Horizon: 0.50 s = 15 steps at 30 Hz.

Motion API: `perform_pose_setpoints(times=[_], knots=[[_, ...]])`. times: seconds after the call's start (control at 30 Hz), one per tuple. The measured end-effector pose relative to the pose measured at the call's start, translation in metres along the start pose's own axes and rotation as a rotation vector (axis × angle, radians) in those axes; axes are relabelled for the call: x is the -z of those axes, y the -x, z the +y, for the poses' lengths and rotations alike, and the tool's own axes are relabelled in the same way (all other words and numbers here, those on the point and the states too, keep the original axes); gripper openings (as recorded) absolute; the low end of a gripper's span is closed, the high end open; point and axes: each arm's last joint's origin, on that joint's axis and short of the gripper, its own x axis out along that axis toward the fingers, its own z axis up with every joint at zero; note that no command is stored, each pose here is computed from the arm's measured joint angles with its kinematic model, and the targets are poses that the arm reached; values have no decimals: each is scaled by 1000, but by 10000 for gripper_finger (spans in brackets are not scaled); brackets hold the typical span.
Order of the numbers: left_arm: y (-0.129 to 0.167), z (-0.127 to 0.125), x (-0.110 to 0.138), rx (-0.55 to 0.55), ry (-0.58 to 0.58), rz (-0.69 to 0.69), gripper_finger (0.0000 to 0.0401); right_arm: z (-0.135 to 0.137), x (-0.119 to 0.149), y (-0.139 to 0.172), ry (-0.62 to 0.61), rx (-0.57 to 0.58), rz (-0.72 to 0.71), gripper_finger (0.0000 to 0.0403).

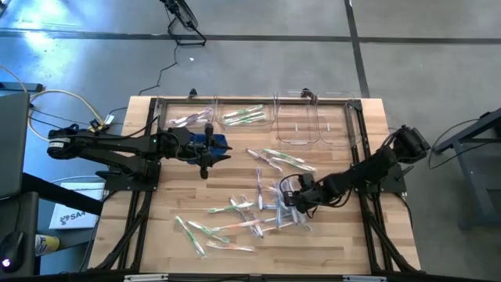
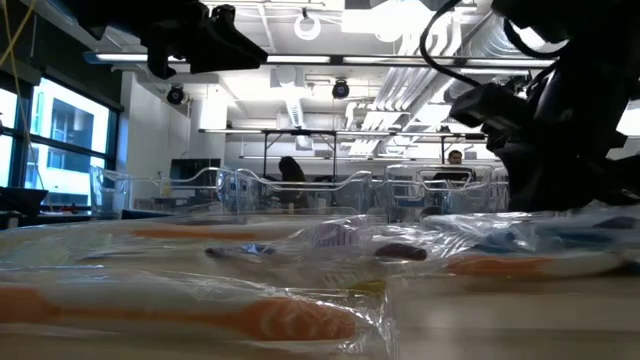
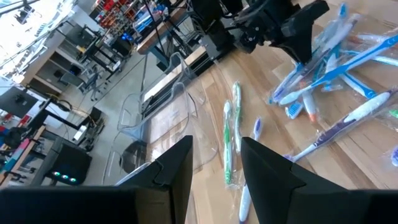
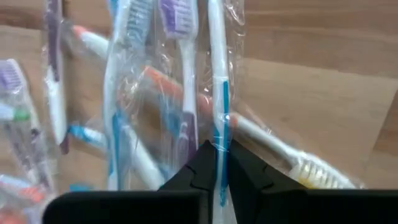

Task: Pick & Place Toothbrushes
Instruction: Put the blue toothbrush into the right transparent bin

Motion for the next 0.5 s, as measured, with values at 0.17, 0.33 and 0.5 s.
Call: perform_pose_setpoints(times=[0.17,0.33,0.5], knots=[[0,0,0,0,1,1,132,4,-4,16,21,-53,-5,26],[0,0,0,0,1,0,132,7,-11,40,43,-127,-49,16],[0,0,0,0,2,1,132,4,-21,70,61,-196,-137,23]])
